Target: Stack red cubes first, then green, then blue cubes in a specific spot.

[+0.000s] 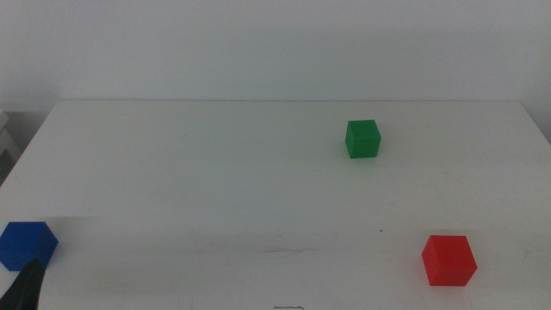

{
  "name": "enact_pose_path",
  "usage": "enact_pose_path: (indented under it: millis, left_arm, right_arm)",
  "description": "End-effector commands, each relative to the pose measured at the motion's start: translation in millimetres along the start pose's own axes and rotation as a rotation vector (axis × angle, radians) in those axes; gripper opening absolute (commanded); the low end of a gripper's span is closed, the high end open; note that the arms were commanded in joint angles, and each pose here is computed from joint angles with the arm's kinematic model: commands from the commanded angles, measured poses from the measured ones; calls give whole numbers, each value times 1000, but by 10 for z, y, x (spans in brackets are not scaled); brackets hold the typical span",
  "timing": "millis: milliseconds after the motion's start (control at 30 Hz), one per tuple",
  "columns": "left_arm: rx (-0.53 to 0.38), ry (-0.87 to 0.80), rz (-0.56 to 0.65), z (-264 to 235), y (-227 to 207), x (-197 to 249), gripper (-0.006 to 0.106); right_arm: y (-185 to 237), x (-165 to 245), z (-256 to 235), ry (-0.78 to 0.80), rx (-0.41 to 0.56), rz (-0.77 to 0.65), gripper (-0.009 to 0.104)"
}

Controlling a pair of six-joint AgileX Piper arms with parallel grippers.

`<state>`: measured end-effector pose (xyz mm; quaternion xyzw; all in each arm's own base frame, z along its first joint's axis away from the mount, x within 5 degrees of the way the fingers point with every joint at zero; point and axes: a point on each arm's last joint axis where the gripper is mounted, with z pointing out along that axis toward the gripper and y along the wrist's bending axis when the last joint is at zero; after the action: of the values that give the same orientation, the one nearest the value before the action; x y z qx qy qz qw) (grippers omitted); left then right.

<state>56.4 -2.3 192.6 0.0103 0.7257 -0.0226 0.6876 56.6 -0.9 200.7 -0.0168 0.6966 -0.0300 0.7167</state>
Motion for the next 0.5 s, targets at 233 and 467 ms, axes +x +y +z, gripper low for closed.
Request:
enact_pose_path:
  millis: [233, 467]
  left_arm:
    - [9, -102, -19, -20, -7, -91, 94]
    - [9, -102, -19, -20, -7, -91, 94]
  right_arm:
    - [-48, -866, -10, 78, -14, -17, 94]
    - [-64, -1363, 303, 339, -53, -2, 94]
